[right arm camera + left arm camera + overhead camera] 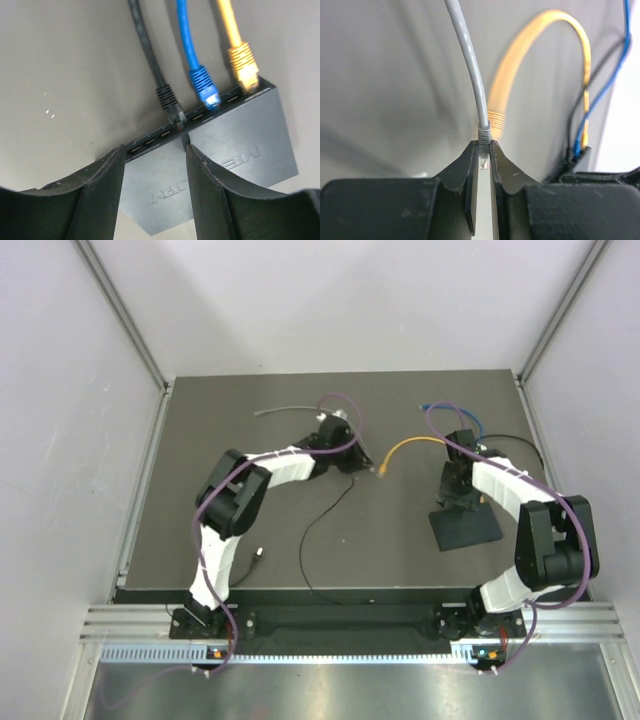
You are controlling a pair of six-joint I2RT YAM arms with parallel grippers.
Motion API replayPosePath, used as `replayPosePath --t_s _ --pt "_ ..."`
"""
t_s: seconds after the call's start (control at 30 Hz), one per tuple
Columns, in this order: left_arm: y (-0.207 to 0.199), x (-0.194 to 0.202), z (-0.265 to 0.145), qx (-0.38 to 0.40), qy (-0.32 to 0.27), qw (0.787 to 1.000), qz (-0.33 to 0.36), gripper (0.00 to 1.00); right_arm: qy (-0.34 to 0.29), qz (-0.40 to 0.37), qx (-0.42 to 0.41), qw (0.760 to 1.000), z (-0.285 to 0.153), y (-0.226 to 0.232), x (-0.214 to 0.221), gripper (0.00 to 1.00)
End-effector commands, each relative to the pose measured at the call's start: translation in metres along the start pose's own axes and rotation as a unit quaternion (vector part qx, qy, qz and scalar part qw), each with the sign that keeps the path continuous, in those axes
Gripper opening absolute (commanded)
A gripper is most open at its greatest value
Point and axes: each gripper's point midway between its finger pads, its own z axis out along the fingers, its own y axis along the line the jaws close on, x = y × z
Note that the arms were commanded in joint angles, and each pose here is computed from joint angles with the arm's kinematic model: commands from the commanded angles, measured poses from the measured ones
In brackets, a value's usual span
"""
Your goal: Pull the plug from the switch port
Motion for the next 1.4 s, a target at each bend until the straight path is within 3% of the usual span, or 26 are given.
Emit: replayPosePath --t_s 0.0,0.13,0.37,0.43,0.5,0.7,0.9,1.1,1.37 --pt "0.001 -0.035 -0.043 -0.038 0.005 0.998 0.046 0.0 0.036 -0.005 -0.051 0.998 -0.012 0.016 0.012 0.52" --pt "0.028 -0.032 -0.059 -0.092 0.071 0.992 0.047 0.0 0.037 -0.006 -0.065 0.997 -0.021 0.019 0.012 0.52" --pt "0.05 -0.026 -0.063 -0.1 0.133 0.986 0.028 0.02 0.025 -0.007 -0.072 0.997 -0.031 0.017 0.004 0.52" --pt "0.052 -0.026 -0.064 -0.105 0.133 0.985 0.03 0.08 0.021 -0.003 -0.073 0.997 -0.034 0.014 0.0 0.52" --pt "0.053 -0.024 -0.067 -0.108 0.134 0.985 0.024 0.25 0.012 0.0 -0.076 0.997 -0.038 0.013 -0.005 0.52" --pt "0.038 -0.031 -0.081 -0.096 0.106 0.989 0.025 0.5 0.002 0.013 -0.064 0.998 -0.039 -0.005 -0.021 0.53" --pt "-0.012 -0.037 -0.095 -0.037 0.101 0.994 0.031 0.51 -0.01 0.031 -0.057 0.998 -0.035 -0.025 -0.049 0.53" --pt "-0.069 -0.02 -0.1 0.057 0.127 0.99 0.032 0.49 -0.024 0.019 -0.074 0.997 -0.025 -0.013 -0.073 0.5" --pt "-0.101 -0.002 -0.102 0.141 0.17 0.973 0.064 0.49 0.0 0.003 -0.081 0.997 -0.006 -0.004 -0.055 0.45"
